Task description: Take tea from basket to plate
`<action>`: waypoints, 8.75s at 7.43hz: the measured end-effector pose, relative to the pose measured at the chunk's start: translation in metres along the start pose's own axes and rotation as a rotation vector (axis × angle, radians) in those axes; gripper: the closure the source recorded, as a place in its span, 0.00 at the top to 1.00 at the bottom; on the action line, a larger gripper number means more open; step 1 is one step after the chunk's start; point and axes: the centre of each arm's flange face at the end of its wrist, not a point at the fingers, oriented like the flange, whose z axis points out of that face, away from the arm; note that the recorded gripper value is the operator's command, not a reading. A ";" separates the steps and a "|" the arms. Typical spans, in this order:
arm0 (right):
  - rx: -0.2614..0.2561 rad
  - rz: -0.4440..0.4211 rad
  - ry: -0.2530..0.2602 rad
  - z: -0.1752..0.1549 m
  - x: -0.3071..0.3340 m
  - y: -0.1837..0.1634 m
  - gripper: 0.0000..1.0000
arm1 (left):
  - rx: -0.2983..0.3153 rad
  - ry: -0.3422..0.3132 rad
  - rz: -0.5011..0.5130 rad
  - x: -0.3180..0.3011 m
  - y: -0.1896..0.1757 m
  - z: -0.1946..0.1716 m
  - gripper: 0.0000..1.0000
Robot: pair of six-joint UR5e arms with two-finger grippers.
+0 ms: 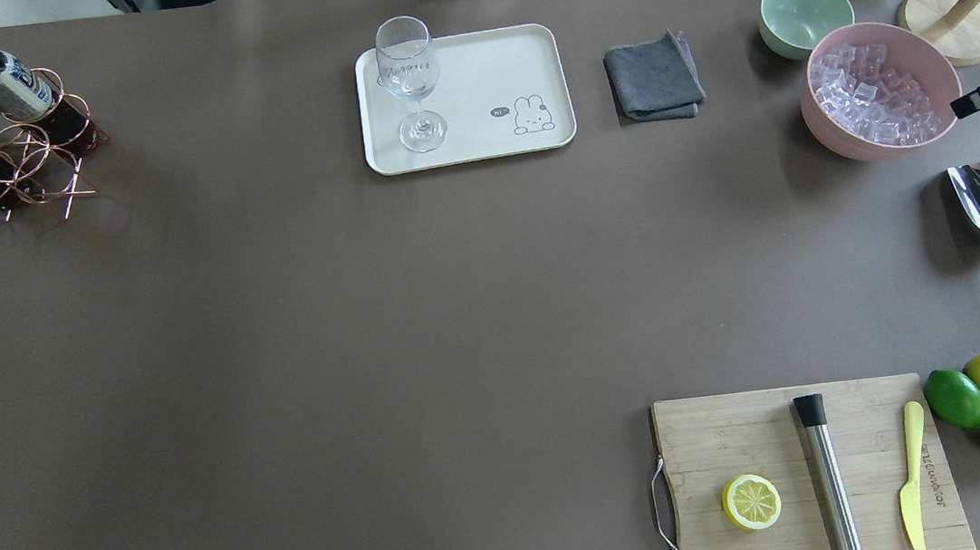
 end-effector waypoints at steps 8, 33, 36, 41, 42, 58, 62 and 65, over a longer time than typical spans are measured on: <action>0.122 -0.067 -0.018 0.049 -0.084 -0.038 1.00 | 0.022 0.010 -0.645 0.158 -0.012 -0.023 0.97; 0.178 -0.087 -0.022 0.067 -0.103 -0.041 1.00 | -0.112 -0.069 -0.704 0.280 0.408 -0.064 0.00; 0.178 -0.086 -0.019 0.069 -0.104 -0.042 1.00 | -0.229 -0.105 -0.702 0.301 0.564 -0.060 0.00; 0.188 -0.088 -0.004 0.071 -0.104 -0.042 1.00 | -0.284 -0.109 -0.715 0.300 0.711 0.013 0.00; 0.185 -0.090 -0.005 0.073 -0.105 -0.041 1.00 | -0.290 -0.096 -0.708 0.288 0.713 0.019 0.00; 0.438 -0.230 -0.183 0.067 -0.206 -0.045 1.00 | -0.198 0.092 -0.716 0.240 0.674 0.038 0.00; 0.443 -0.325 -0.383 0.069 -0.324 -0.039 1.00 | -0.211 0.099 -0.712 0.219 0.665 0.028 0.00; 0.489 -0.359 -0.466 0.084 -0.403 -0.024 1.00 | -0.204 0.094 -0.714 0.219 0.664 0.032 0.00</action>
